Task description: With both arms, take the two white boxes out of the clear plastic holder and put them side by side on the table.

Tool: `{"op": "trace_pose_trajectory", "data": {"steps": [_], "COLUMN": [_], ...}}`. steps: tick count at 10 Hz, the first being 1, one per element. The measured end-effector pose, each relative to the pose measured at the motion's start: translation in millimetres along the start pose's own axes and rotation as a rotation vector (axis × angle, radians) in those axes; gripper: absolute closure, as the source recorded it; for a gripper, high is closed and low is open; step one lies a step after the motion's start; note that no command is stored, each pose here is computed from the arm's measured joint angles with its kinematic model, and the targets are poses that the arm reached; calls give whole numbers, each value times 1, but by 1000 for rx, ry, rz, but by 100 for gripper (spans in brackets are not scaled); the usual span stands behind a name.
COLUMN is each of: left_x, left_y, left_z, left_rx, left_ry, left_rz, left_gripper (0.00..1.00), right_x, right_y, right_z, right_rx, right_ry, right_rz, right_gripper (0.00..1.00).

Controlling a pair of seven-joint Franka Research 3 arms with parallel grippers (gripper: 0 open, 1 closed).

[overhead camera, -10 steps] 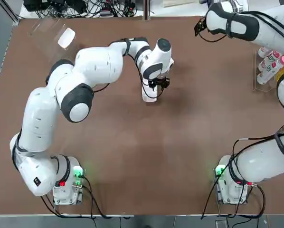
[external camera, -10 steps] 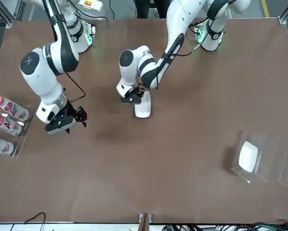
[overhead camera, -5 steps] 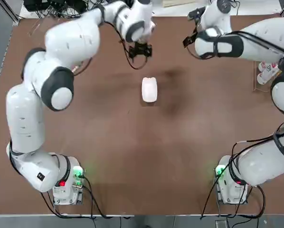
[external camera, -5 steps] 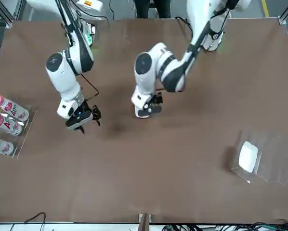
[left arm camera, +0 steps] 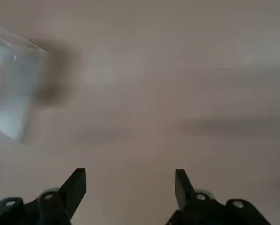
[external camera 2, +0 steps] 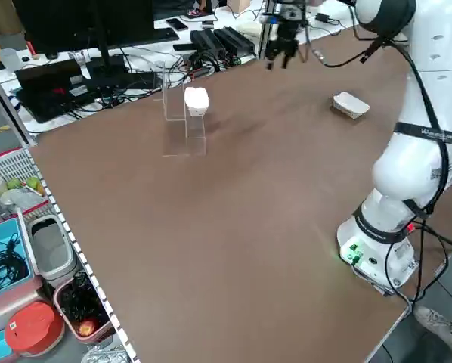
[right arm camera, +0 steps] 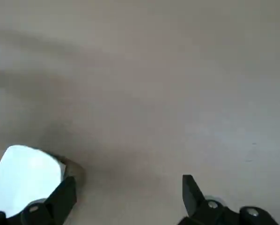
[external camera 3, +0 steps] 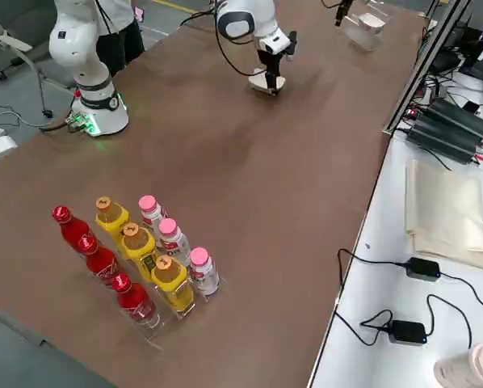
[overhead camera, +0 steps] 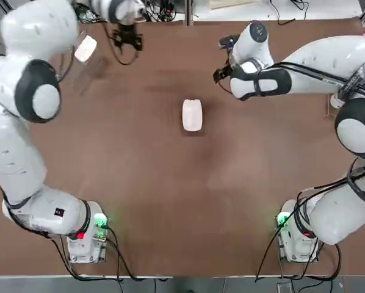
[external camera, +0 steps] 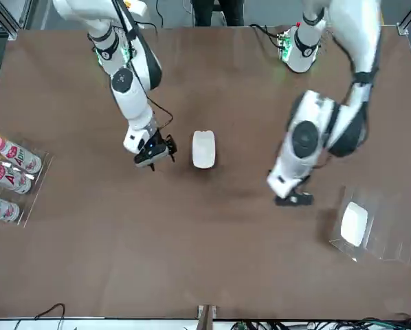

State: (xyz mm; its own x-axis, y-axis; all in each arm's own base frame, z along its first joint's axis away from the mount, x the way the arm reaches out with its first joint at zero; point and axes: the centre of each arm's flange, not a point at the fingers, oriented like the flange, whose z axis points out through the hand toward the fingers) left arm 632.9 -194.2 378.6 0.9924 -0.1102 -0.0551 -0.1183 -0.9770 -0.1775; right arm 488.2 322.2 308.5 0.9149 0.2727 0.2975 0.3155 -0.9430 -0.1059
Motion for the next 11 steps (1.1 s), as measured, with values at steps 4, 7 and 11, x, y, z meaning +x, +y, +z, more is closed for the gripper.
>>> {"op": "trace_pose_trajectory", "data": {"steps": [4, 7, 11], "left_x": [15, 32, 38], "left_y": [-104, -129, -169], "left_z": [33, 89, 126], "left_rx": [108, 159, 177], "left_ry": [19, 54, 61], "left_rz": [317, 458, 503], "left_gripper": [15, 16, 24], "right_x": [-24, -57, -75], "right_y": [-57, -109, -131], "right_z": [15, 45, 79], "right_rx": [21, 24, -44], "right_ry": [-36, -75, -52], "right_rz": [32, 66, 51], "right_gripper": [0, 0, 0]}}
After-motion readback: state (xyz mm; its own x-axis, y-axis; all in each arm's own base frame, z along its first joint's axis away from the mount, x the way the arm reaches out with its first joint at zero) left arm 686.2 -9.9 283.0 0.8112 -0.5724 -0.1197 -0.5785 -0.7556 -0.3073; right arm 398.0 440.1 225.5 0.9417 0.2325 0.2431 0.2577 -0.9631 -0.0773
